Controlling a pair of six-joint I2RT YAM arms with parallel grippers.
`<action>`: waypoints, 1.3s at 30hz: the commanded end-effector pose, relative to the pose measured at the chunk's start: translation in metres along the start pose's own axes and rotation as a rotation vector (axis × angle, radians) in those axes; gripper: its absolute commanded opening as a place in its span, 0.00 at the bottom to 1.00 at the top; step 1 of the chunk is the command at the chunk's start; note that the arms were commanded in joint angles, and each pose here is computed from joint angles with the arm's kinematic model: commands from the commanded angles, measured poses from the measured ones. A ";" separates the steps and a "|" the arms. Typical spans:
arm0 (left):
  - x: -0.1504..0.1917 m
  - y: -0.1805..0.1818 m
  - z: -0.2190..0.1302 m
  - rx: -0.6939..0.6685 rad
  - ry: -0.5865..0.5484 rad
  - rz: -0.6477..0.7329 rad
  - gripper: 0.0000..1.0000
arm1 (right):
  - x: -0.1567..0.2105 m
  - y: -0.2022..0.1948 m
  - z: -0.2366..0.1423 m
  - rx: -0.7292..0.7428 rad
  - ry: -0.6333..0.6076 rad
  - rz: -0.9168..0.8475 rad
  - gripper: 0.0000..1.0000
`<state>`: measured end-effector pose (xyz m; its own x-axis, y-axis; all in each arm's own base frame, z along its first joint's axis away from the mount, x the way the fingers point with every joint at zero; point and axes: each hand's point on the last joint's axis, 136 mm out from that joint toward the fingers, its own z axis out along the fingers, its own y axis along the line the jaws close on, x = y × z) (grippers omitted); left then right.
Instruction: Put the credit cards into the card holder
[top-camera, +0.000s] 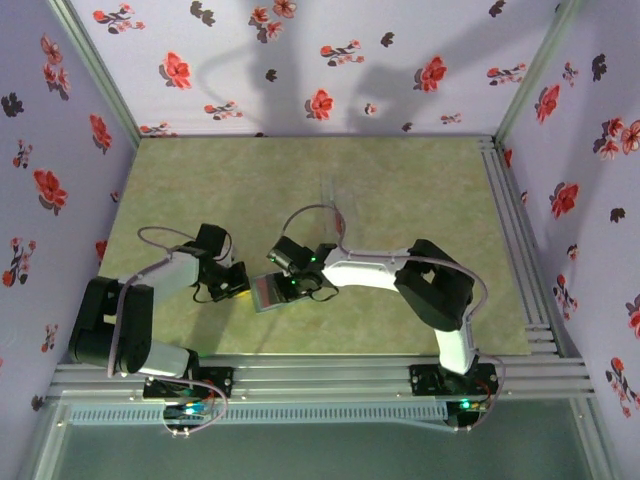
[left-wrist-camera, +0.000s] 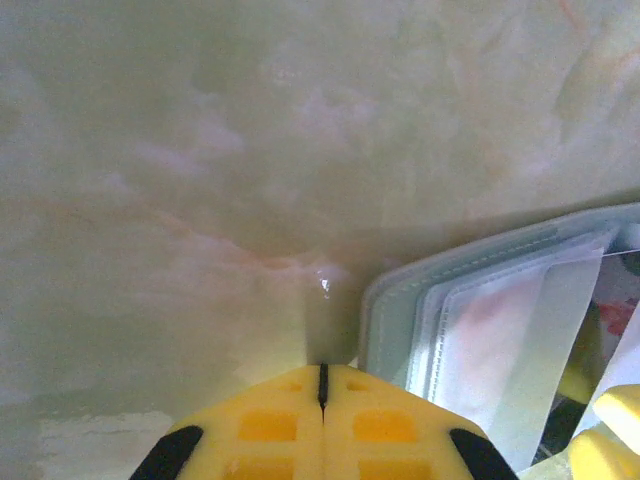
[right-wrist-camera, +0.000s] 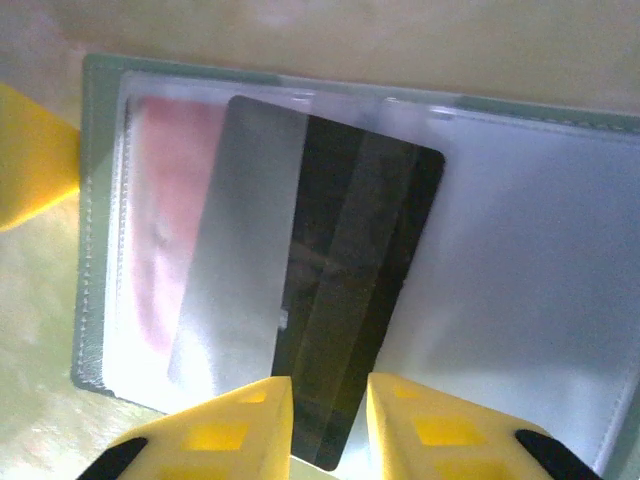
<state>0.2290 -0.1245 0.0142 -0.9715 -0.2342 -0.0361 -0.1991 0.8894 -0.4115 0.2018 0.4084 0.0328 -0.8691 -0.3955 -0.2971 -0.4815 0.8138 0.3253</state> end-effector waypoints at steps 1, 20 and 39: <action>0.009 -0.012 0.003 0.053 0.031 0.023 0.00 | -0.003 0.019 0.006 -0.060 0.004 -0.024 0.24; 0.004 -0.016 0.002 0.047 0.034 0.027 0.00 | -0.025 -0.011 -0.023 -0.003 -0.091 0.042 0.47; 0.000 -0.018 0.003 0.051 0.035 0.035 0.00 | -0.028 -0.005 0.014 -0.028 -0.066 0.066 0.48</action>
<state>0.2289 -0.1354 0.0153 -0.9780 -0.2072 -0.0257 -0.1750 0.8808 -0.4399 0.2325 0.4142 0.0304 -0.8890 -0.3118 -0.3355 -0.4276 0.8274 0.3640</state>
